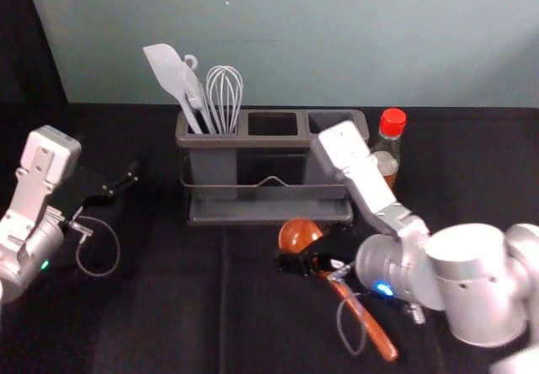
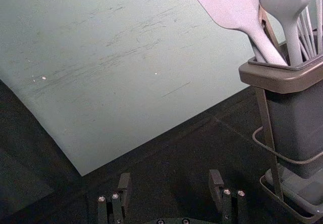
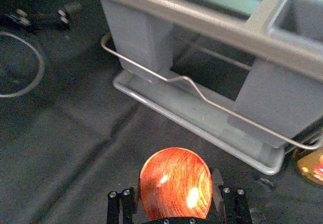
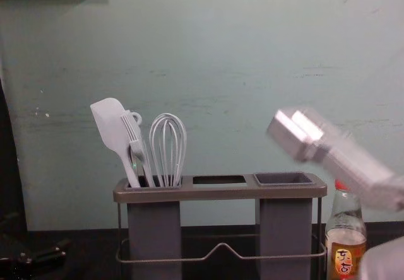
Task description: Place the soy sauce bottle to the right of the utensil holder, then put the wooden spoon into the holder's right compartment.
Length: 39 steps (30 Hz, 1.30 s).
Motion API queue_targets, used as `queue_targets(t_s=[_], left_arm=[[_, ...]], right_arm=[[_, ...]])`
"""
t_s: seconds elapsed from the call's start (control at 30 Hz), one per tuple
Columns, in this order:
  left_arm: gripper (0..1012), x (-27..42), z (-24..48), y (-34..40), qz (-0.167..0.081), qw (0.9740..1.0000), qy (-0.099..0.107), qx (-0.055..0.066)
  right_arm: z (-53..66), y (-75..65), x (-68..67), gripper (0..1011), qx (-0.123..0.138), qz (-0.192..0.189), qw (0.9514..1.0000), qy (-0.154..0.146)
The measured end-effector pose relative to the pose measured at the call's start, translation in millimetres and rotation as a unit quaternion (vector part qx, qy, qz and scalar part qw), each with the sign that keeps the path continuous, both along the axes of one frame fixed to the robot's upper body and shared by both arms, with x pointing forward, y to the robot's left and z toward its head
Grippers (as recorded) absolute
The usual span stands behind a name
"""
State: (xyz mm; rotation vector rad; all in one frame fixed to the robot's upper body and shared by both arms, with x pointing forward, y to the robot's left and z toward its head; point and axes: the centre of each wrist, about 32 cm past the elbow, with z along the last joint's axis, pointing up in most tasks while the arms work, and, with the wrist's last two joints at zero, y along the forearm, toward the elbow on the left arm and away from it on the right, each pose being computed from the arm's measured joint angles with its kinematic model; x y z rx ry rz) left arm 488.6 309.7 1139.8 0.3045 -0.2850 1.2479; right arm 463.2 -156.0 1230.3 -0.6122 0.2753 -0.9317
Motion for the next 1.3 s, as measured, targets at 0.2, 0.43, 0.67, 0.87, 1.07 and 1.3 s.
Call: queue_targets(t_s=[0.2, 0.43, 0.67, 0.87, 1.07, 1.3], left_arm=[[1000, 0.0, 0.0, 0.0, 0.0, 1.0, 0.0, 0.0], [1000, 0.0, 0.0, 0.0, 0.0, 1.0, 0.0, 0.0], [1000, 0.0, 0.0, 0.0, 0.0, 1.0, 0.0, 0.0], [1000, 0.0, 0.0, 0.0, 0.0, 1.0, 0.0, 0.0], [1001, 0.0, 0.0, 0.0, 0.0, 1.0, 0.0, 0.0], [1000, 0.0, 0.0, 0.0, 0.0, 1.0, 0.0, 0.0]], right_arm=[[15.2, -23.1, -24.2, 837, 0.053, 0.019, 0.9972, -0.05], [22.0, -45.1, -49.1, 837, 0.095, 0.016, 0.985, -0.143], [16.2, -57.1, -63.0, 837, 0.105, 0.017, 0.9661, -0.235], [3.2, -62.8, -69.5, 837, 0.129, 0.021, 0.9381, -0.32], [-4.0, -62.0, -70.3, 837, 0.138, 0.025, 0.9254, -0.352], [-3.2, -61.2, -69.6, 838, 0.135, 0.025, 0.9278, -0.347]])
